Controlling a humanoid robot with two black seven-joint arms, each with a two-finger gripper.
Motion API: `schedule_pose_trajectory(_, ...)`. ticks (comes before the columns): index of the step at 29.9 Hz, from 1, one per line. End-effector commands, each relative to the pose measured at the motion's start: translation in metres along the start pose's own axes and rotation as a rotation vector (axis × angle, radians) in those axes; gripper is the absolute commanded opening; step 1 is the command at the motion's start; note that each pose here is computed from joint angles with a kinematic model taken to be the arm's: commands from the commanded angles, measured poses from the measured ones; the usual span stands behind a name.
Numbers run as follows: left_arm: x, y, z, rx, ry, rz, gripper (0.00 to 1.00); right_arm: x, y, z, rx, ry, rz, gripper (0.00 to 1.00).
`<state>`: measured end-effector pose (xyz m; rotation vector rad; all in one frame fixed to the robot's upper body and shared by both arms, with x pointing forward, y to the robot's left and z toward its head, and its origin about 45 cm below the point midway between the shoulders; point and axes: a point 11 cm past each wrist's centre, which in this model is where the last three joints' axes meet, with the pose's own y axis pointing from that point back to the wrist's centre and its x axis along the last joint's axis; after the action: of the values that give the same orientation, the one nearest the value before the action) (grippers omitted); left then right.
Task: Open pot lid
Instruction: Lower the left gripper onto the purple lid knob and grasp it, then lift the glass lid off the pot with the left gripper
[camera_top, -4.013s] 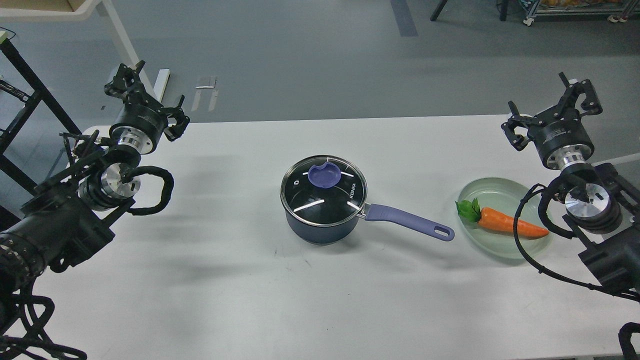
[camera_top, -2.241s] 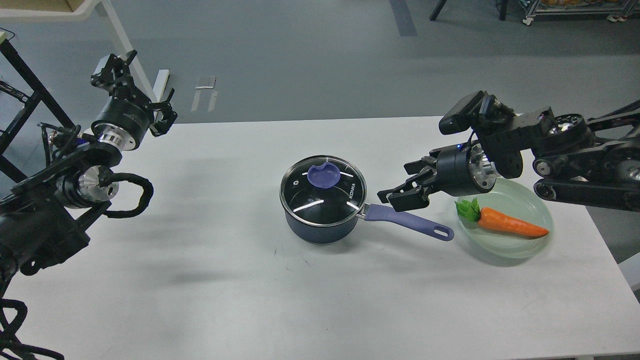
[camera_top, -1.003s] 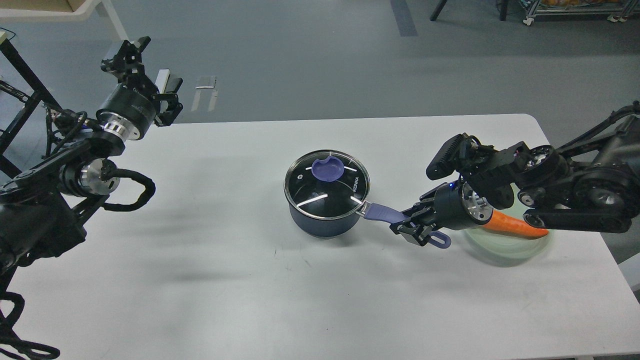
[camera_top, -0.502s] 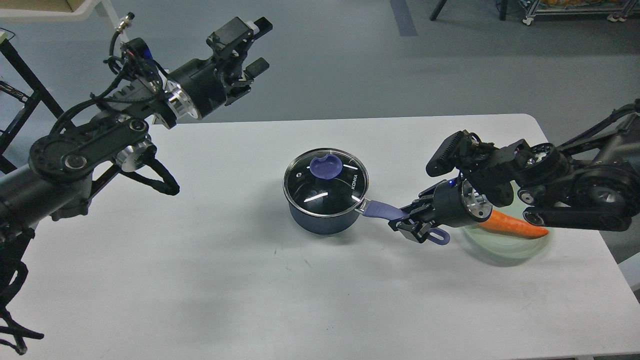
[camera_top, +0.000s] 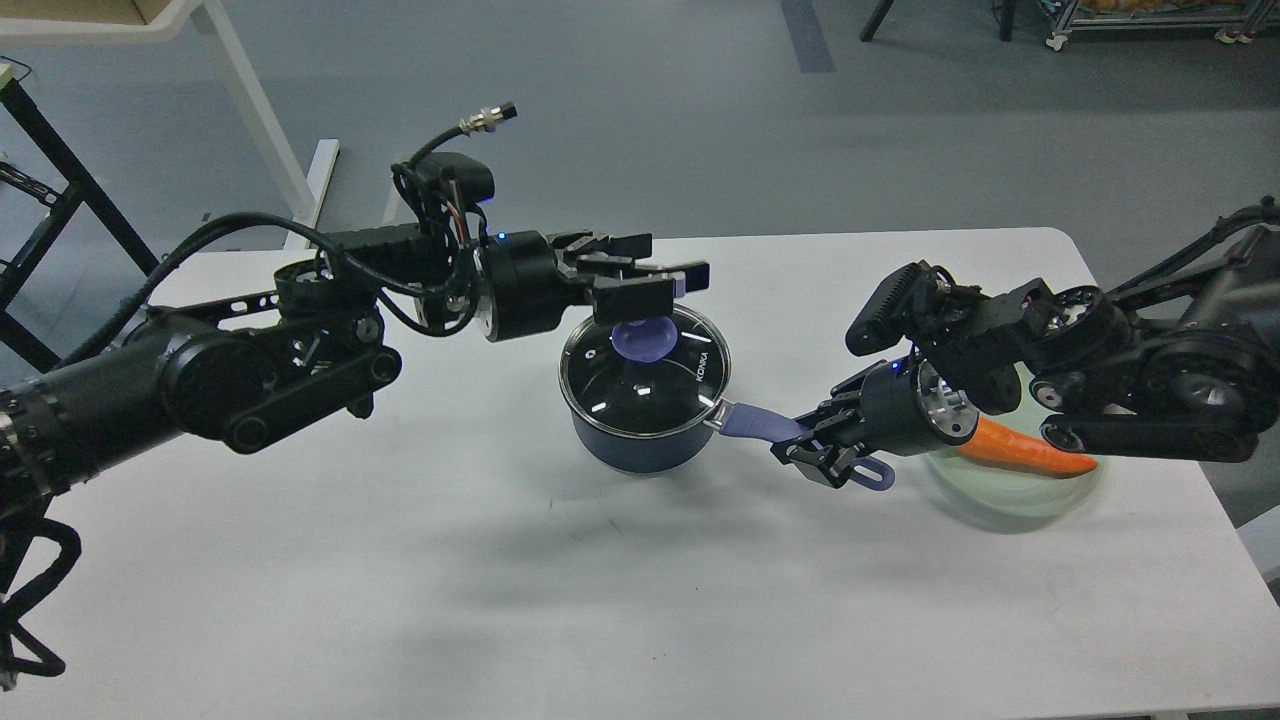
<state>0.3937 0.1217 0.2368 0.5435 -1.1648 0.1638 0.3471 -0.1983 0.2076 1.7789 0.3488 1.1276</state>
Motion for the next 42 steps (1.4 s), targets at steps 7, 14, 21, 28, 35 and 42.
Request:
schedule_pose_trajectory(7, -0.035, -0.022, -0.004, 0.061, -0.109, -0.072, 0.99, 0.006, -0.005, -0.006, 0.012, 0.023, -0.005, 0.19)
schedule_pose_trajectory(14, -0.044, -0.018, -0.014, 0.088, -0.114, -0.070, 0.98, 0.006, -0.009, -0.010, 0.022, 0.033, -0.011, 0.19)
schedule_pose_trajectory(21, -0.047, -0.013, -0.018, 0.101, -0.117, -0.070, 0.99, 0.010, -0.010, -0.011, 0.024, 0.044, -0.010, 0.19)
schedule_pose_trajectory(28, -0.066, 0.000, -0.026, 0.114, -0.131, -0.105, 0.98, 0.012, -0.009, -0.012, 0.024, 0.049, -0.008, 0.19)
schedule_pose_trajectory(35, -0.069, 0.002, -0.027, 0.119, -0.132, -0.114, 0.83, 0.013, -0.011, -0.014, 0.029, 0.054, -0.011, 0.19)
schedule_pose_trajectory(42, -0.068, 0.003, -0.027, 0.115, -0.130, -0.112, 0.50, 0.012, -0.012, -0.014, 0.030, 0.051, -0.012, 0.20)
